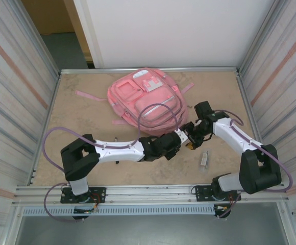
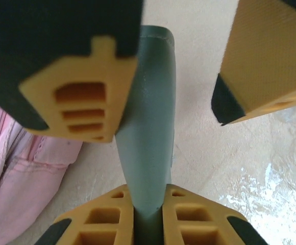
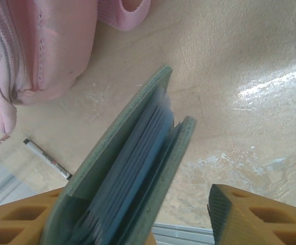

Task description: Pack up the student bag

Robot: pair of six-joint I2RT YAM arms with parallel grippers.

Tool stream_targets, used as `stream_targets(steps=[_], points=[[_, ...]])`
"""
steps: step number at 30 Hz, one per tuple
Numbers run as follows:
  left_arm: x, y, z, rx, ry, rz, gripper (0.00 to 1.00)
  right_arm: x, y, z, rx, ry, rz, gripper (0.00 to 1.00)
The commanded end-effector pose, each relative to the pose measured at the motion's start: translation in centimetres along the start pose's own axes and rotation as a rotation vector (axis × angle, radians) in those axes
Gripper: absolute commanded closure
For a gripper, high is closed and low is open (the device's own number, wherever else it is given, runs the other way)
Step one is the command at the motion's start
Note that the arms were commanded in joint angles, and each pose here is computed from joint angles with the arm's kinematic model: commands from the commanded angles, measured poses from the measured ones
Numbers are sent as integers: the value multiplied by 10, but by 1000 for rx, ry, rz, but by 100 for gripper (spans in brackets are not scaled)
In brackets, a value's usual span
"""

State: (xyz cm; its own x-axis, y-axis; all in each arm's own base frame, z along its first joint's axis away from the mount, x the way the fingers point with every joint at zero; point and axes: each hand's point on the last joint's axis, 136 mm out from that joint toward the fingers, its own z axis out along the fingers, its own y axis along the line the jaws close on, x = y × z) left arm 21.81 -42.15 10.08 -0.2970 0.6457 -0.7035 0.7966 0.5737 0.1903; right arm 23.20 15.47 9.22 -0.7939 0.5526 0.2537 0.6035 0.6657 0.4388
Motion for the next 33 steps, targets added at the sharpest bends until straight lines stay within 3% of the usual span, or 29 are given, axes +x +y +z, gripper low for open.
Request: stream_targets(steps=[1,6,9,11,15,16,17,18,19,21,23,25,29,33], points=[[-23,0,-6,-11,-114,46,93,7,-5,-1,28,11,56,45],[-27,-2,-12,16,-162,59,88,7,-2,2,8,14,51,71],[-26,-4,-20,41,-174,60,84,3,0,-1,-6,-5,17,81],[-24,-3,-30,54,-179,66,78,3,10,-7,-63,2,-31,82],[-28,8,-55,35,-205,110,49,0,27,-29,-158,-22,-133,82],[-29,19,-63,20,-199,95,35,-4,28,-38,-171,-49,-146,82],[-32,31,-68,52,-188,44,22,-9,27,-46,-178,-79,-150,82],[-34,42,-71,112,-166,-21,19,-14,26,-55,-189,-110,-150,83],[-35,61,-71,157,-141,-111,4,-20,24,-63,-208,-138,-151,83],[-35,104,-66,99,-116,-259,1,-32,20,-79,-247,-189,-132,84],[-38,130,-63,41,-95,-305,1,-44,15,-91,-280,-230,-108,85],[-36,148,-58,-8,-54,-369,1,-53,12,-99,-316,-250,-84,85],[-14,186,-41,-73,52,-683,1,-65,11,-108,-380,-249,-48,85],[7,201,-35,-131,103,-869,1,-71,11,-112,-407,-252,-36,85]])
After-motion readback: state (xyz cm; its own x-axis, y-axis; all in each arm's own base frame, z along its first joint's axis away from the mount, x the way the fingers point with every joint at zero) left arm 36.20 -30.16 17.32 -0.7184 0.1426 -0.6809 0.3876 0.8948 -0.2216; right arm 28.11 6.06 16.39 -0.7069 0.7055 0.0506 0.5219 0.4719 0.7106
